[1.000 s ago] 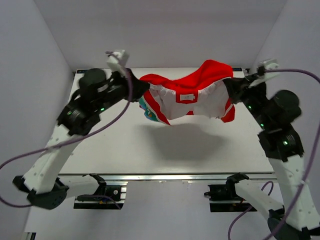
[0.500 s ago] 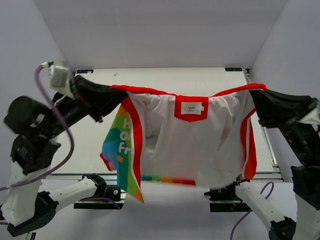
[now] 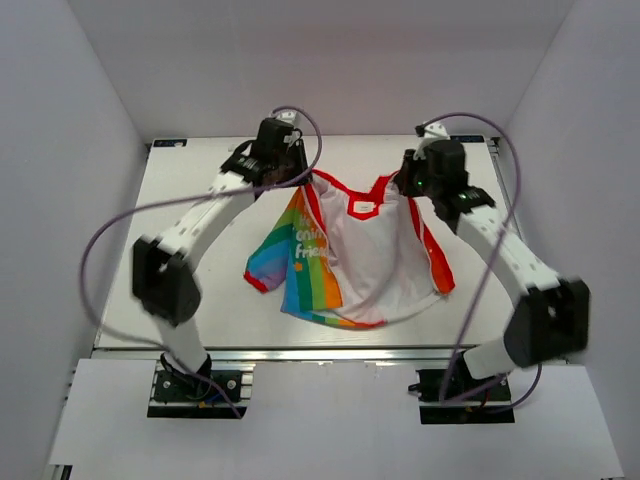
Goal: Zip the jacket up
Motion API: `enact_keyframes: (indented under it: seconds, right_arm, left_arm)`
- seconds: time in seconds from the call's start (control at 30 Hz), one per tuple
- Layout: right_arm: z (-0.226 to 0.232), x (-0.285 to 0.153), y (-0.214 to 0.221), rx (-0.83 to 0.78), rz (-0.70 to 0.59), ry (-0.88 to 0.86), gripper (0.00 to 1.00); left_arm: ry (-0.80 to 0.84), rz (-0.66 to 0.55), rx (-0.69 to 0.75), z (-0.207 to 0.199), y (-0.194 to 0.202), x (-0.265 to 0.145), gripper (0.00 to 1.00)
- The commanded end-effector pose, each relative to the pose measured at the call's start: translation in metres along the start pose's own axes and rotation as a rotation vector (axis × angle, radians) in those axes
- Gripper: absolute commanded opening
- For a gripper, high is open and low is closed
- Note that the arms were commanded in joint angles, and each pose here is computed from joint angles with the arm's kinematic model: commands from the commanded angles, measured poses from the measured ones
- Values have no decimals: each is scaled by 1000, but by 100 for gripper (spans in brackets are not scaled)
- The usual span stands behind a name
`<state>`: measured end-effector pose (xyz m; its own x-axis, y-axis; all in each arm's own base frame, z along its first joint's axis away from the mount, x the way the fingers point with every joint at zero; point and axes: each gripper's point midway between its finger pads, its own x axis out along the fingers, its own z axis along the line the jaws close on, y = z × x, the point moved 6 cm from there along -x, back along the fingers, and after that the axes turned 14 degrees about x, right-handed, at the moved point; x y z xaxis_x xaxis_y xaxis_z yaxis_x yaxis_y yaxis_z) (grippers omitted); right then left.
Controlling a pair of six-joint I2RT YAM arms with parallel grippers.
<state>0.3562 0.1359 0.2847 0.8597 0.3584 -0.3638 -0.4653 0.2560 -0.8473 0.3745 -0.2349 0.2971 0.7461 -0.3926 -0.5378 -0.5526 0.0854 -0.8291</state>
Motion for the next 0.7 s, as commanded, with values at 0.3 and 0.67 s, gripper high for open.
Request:
enact_keyframes:
  seconds: [0.3,0.67]
  right_arm:
    - [1,25,9,59,103,7,89]
    - [-95,-45,117,317,334,401,89]
  left_arm:
    - [42,53,-66,51,-10,37,98]
    - [96,229,-206,47,111,-15,98]
